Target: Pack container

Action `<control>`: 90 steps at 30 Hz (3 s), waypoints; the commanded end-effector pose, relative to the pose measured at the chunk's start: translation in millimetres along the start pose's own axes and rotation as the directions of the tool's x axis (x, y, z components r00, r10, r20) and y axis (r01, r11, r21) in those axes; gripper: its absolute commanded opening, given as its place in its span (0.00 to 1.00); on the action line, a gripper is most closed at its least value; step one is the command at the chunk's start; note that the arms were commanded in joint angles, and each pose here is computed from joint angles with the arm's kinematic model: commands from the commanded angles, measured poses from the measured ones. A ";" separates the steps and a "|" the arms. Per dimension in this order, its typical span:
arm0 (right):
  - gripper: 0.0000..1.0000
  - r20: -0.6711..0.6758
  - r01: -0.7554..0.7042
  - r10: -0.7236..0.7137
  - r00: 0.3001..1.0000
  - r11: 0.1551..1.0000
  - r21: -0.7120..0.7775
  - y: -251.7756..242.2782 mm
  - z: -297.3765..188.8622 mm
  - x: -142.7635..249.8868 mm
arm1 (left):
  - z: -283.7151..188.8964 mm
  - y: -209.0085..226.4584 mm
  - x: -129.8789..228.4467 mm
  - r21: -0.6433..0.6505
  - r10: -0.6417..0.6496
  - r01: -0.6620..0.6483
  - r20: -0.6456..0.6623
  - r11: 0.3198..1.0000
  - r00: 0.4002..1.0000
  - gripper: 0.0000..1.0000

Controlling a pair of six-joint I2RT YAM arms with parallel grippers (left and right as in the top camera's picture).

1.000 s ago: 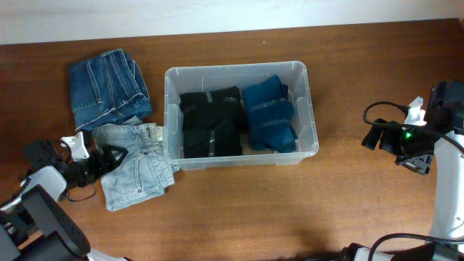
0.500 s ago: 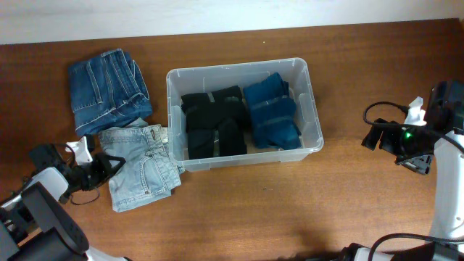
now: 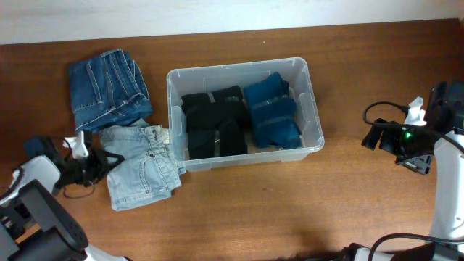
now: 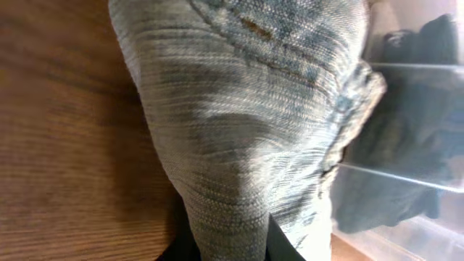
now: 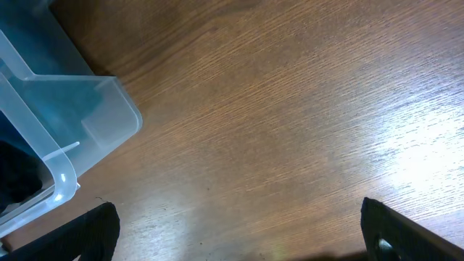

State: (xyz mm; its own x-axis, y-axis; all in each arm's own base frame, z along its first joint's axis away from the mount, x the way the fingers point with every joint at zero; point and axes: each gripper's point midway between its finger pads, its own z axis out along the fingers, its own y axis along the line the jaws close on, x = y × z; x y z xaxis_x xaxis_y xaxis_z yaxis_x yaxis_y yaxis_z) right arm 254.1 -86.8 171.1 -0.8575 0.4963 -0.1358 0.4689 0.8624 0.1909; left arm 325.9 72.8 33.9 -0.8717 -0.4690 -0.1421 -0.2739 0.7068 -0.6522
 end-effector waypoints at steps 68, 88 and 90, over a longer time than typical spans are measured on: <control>0.98 0.000 -0.012 0.012 1.000 1.000 0.004 -2.1 0.0 -0.3 | 59.6 -392.8 27.2 0.294 0.322 -0.336 0.098 0.895 0.942 0.01; 0.98 0.000 -0.012 0.012 1.000 1.000 0.004 -2.1 0.0 -0.3 | 77.6 -326.9 31.6 0.019 0.296 -0.296 0.023 0.955 0.955 0.61; 0.98 0.000 -0.012 0.012 1.000 1.000 0.004 -2.1 0.0 -0.3 | 77.6 -326.4 31.9 0.017 0.324 -0.324 0.022 0.946 0.946 0.68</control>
State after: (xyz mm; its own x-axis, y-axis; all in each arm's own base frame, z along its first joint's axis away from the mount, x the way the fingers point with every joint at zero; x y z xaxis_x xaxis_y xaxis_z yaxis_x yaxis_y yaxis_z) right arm 254.0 -86.8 171.1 -0.8575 0.4963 -0.1354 0.4690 0.8623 0.1908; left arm 414.3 -212.2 172.2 -0.9144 -0.2898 -0.2826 -0.0632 0.7918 -0.6075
